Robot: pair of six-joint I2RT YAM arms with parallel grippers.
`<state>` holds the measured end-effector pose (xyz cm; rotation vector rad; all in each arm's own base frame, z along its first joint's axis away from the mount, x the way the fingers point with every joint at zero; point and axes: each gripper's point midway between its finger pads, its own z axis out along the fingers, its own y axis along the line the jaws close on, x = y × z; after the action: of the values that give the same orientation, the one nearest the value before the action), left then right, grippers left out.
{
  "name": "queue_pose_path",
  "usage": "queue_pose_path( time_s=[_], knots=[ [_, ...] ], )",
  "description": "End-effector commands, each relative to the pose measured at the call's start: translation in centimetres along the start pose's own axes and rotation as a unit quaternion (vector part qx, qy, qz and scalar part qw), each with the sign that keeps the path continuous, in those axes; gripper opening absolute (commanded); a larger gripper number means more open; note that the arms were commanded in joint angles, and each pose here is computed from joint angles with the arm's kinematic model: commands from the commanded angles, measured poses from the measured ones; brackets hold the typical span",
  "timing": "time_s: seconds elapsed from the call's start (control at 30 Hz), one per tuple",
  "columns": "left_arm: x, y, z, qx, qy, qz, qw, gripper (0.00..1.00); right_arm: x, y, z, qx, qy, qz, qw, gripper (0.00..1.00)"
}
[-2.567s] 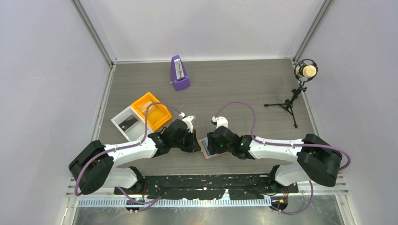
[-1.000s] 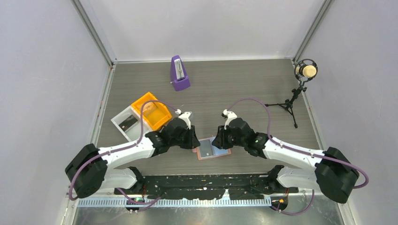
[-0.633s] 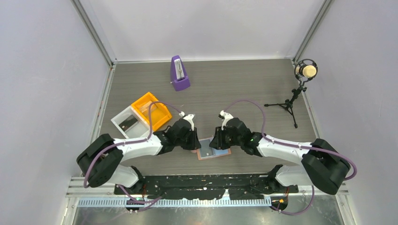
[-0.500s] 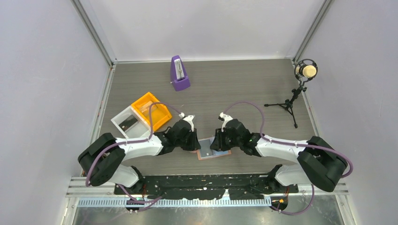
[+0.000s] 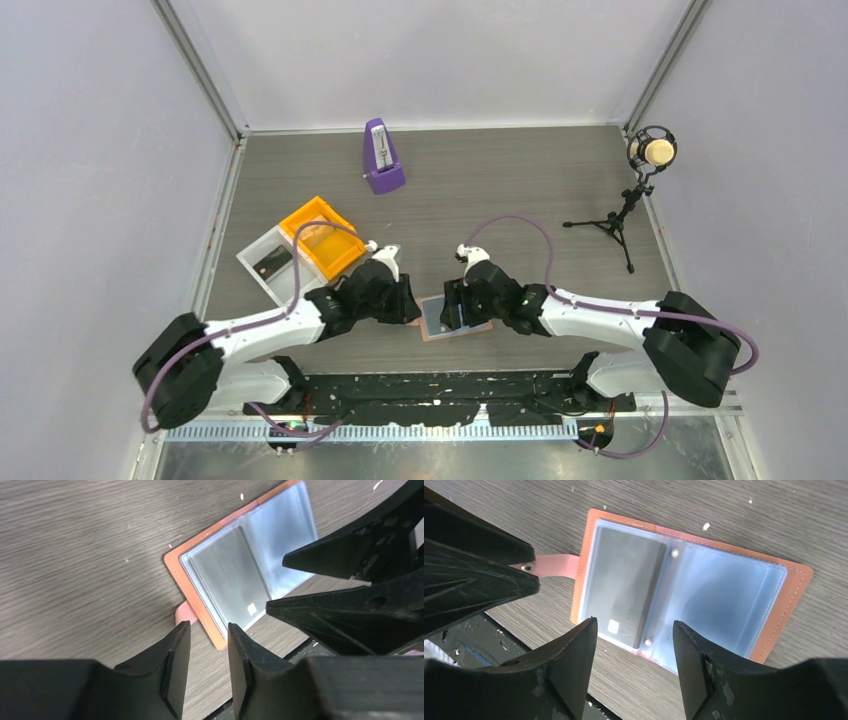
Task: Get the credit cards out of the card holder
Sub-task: Remove the credit card from the card holder.
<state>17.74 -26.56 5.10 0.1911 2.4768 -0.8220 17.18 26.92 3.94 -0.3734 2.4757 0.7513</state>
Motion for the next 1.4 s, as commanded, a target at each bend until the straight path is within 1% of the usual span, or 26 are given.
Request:
queue_pose_path(
  time_s=[0.0, 0.1, 0.17, 0.23, 0.4, 0.47, 0.67, 0.8, 0.87, 1.03, 1.1, 1.37],
  knots=[
    [-1.5, 1.9, -3.0, -0.061, -0.033, 0.016, 0.997, 0.38, -3.0, 0.2, -1.4, 0.083, -0.054, -0.038, 0.994, 0.66],
    [-1.4, 2.8, -3.8, -0.077, -0.032, 0.014, 0.996, 0.43, -3.0, 0.9, -1.3, 0.098, -0.052, -0.048, 0.993, 0.69],
    [-1.3, 2.9, -4.0, -0.074, -0.028, 0.011, 0.997, 0.45, -3.0, 1.4, -1.1, 0.100, -0.052, -0.052, 0.992, 0.74],
    [-1.3, 2.7, -3.9, -0.067, -0.030, 0.012, 0.997, 0.47, -3.2, 2.1, -0.8, 0.099, -0.054, -0.054, 0.992, 0.76],
    [-1.6, 1.6, -3.0, -0.034, -0.035, 0.015, 0.999, 0.55, -2.9, 2.7, -0.2, 0.111, -0.051, -0.057, 0.991, 0.76],
    [-1.9, 1.5, -2.5, -0.029, -0.037, 0.009, 0.999, 0.56, -2.8, 2.8, 0.0, 0.113, -0.049, -0.057, 0.991, 0.76],
    [-1.2, 0.9, -0.9, -0.008, -0.012, 0.002, 1.000, 0.55, -2.5, 2.8, 0.7, 0.118, -0.041, -0.052, 0.991, 0.76],
    [-0.9, 0.8, -0.3, -0.005, -0.001, 0.001, 1.000, 0.46, -2.2, 2.8, 1.1, 0.119, -0.038, -0.051, 0.991, 0.76],
    [-0.8, 0.6, -0.1, 0.003, 0.002, 0.001, 1.000, 0.39, -2.2, 2.7, 1.3, 0.123, -0.038, -0.052, 0.990, 0.76],
    [-0.4, -0.1, 0.0, 0.024, 0.008, 0.000, 1.000, 0.10, -2.0, 2.5, 1.5, 0.127, -0.035, -0.052, 0.990, 0.78],
    [-0.4, -0.5, 0.0, 0.036, 0.009, -0.001, 0.999, 0.00, -2.0, 2.5, 1.5, 0.128, -0.035, -0.053, 0.990, 0.78],
    [-0.5, -1.2, -0.5, 0.054, 0.005, -0.010, 0.998, 0.00, -1.7, 2.3, 1.7, 0.125, -0.036, -0.053, 0.990, 0.80]
  ],
)
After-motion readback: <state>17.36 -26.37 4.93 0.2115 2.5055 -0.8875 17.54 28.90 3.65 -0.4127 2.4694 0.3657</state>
